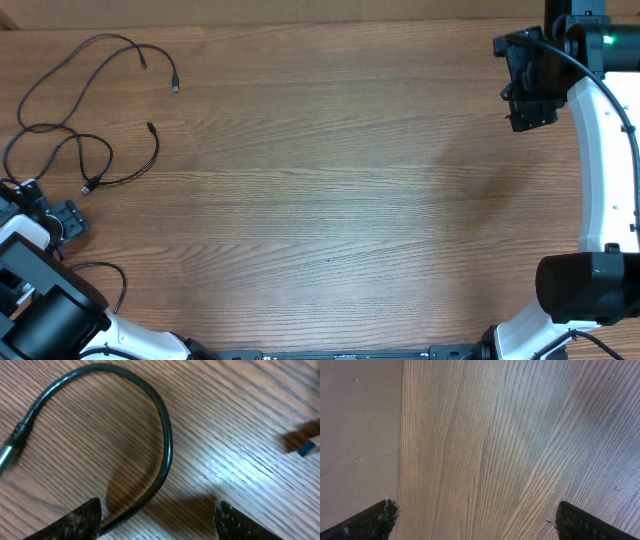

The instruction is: Untangle cables

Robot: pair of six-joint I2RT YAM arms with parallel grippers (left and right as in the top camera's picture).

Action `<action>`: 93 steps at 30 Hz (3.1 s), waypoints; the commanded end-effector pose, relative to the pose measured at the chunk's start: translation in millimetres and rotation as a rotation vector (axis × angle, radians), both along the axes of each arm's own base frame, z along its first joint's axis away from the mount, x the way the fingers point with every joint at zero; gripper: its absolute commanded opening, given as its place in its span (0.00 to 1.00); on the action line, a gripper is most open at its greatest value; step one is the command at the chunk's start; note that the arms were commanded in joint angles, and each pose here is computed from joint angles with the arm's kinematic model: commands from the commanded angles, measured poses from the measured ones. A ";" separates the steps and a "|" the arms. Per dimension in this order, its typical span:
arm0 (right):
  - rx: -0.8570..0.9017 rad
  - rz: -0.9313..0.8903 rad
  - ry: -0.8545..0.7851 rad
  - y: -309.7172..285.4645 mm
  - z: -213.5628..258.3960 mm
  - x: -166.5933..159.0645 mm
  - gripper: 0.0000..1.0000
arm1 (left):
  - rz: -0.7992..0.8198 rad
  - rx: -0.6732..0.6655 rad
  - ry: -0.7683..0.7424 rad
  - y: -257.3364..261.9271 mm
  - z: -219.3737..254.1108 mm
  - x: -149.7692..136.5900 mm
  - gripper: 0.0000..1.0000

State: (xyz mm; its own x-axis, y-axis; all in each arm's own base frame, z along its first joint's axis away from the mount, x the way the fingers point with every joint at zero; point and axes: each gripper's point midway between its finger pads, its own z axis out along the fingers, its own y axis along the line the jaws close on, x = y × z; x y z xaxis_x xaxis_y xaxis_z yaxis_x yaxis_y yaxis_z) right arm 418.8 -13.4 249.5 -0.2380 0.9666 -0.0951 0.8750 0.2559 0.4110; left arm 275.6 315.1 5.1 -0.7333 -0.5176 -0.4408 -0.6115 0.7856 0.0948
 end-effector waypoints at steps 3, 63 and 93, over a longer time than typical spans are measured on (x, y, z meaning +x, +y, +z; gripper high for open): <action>-0.015 -0.004 -0.032 -2.6 12.3 -3.8 1.00 | 0.022 0.015 0.021 9.9 -8.4 -7.1 0.70; -0.015 -0.004 -0.031 -2.6 12.2 -3.8 1.00 | 0.000 -0.783 -0.347 -174.8 114.0 87.4 1.00; -0.015 -0.004 -0.031 -2.6 12.2 -3.8 1.00 | -0.667 -0.457 -0.422 -348.5 259.2 10.8 1.00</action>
